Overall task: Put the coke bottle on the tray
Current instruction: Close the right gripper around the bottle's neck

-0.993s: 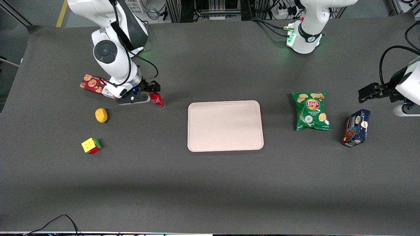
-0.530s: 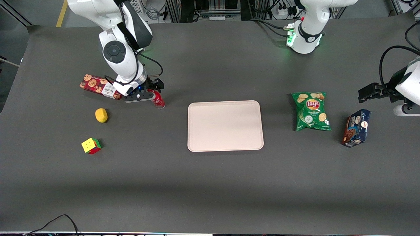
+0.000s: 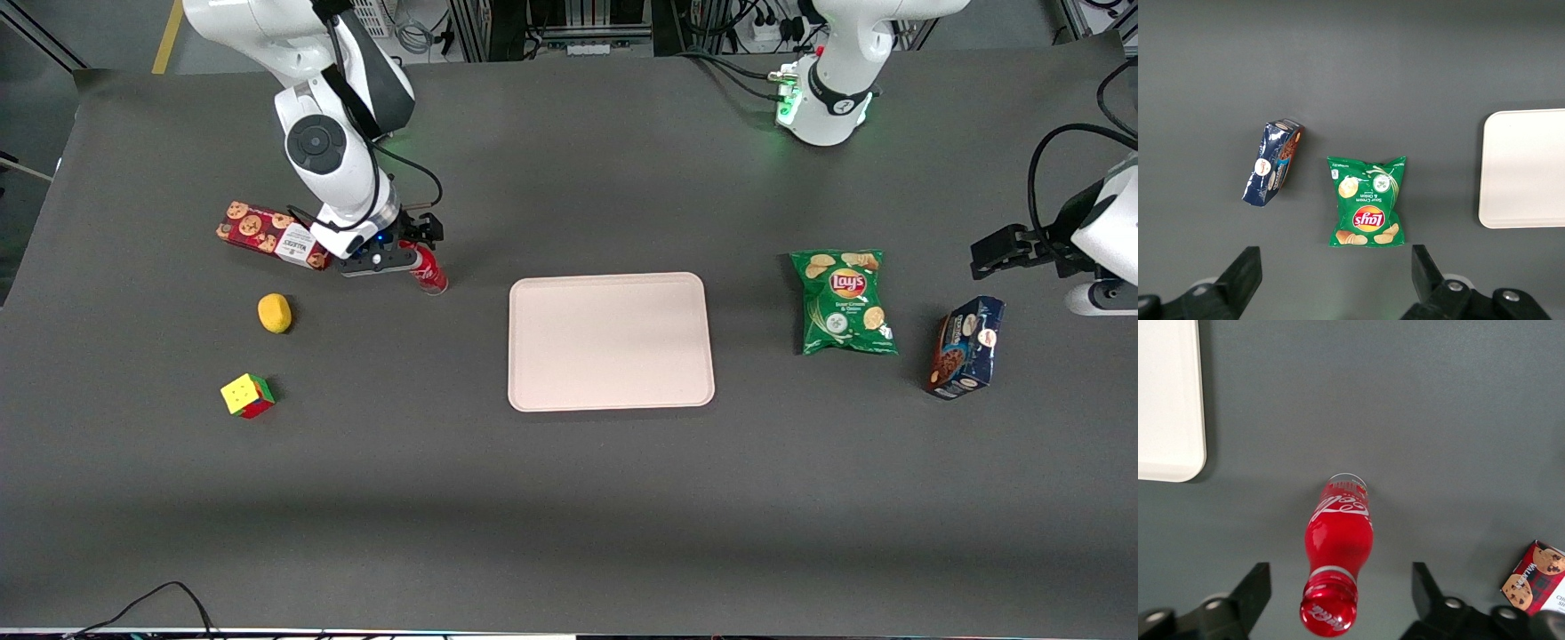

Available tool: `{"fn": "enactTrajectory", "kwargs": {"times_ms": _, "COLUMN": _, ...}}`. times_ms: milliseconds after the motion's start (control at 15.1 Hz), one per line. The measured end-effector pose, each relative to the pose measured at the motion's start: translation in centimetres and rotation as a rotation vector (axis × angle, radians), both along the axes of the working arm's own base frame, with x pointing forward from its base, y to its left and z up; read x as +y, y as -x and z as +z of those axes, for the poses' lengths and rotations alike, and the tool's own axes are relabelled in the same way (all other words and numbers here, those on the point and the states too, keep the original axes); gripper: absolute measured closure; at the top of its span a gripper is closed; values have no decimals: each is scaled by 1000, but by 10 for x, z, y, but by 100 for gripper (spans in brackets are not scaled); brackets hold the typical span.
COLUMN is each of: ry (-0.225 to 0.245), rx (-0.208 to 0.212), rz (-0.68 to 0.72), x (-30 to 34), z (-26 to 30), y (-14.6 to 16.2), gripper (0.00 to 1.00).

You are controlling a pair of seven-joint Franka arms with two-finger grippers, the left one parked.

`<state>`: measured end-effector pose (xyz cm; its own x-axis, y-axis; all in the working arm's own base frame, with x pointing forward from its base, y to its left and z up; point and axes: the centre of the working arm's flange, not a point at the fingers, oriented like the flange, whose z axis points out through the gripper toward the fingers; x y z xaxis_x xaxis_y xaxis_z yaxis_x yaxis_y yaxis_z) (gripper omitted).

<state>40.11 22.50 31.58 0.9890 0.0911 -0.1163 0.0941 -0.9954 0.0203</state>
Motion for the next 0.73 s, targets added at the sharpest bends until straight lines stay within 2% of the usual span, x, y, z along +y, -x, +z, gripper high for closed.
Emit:
{"fn": "enactTrajectory", "kwargs": {"times_ms": 132, "ry": 0, "rx": 1, "rz": 0, "x": 0, "z": 0, "y": 0, "gripper": 9}}
{"fn": "enactTrajectory", "kwargs": {"times_ms": 199, "ry": 1, "rx": 2, "rz": 1, "x": 0, "z": -1, "y": 1, "gripper": 19}}
{"fn": "enactTrajectory", "kwargs": {"times_ms": 331, "ry": 2, "rx": 4, "rz": 1, "x": 0, "z": -2, "y": 2, "gripper": 22}}
{"fn": "enactTrajectory", "kwargs": {"times_ms": 397, "ry": 3, "rx": 5, "rz": 2, "x": 0, "z": -2, "y": 2, "gripper": 30}}
{"fn": "enactTrajectory", "kwargs": {"times_ms": 464, "ry": 3, "rx": 5, "rz": 1, "x": 0, "z": -3, "y": 3, "gripper": 35}}
{"fn": "enactTrajectory", "kwargs": {"times_ms": 530, "ry": 4, "rx": 6, "rz": 3, "x": 0, "z": -3, "y": 3, "gripper": 35}}
{"fn": "enactTrajectory", "kwargs": {"times_ms": 662, "ry": 5, "rx": 7, "rz": 7, "x": 2, "z": -3, "y": 4, "gripper": 46}}
{"fn": "enactTrajectory", "kwargs": {"times_ms": 728, "ry": 5, "rx": 7, "rz": 9, "x": 3, "z": -3, "y": 5, "gripper": 48}}
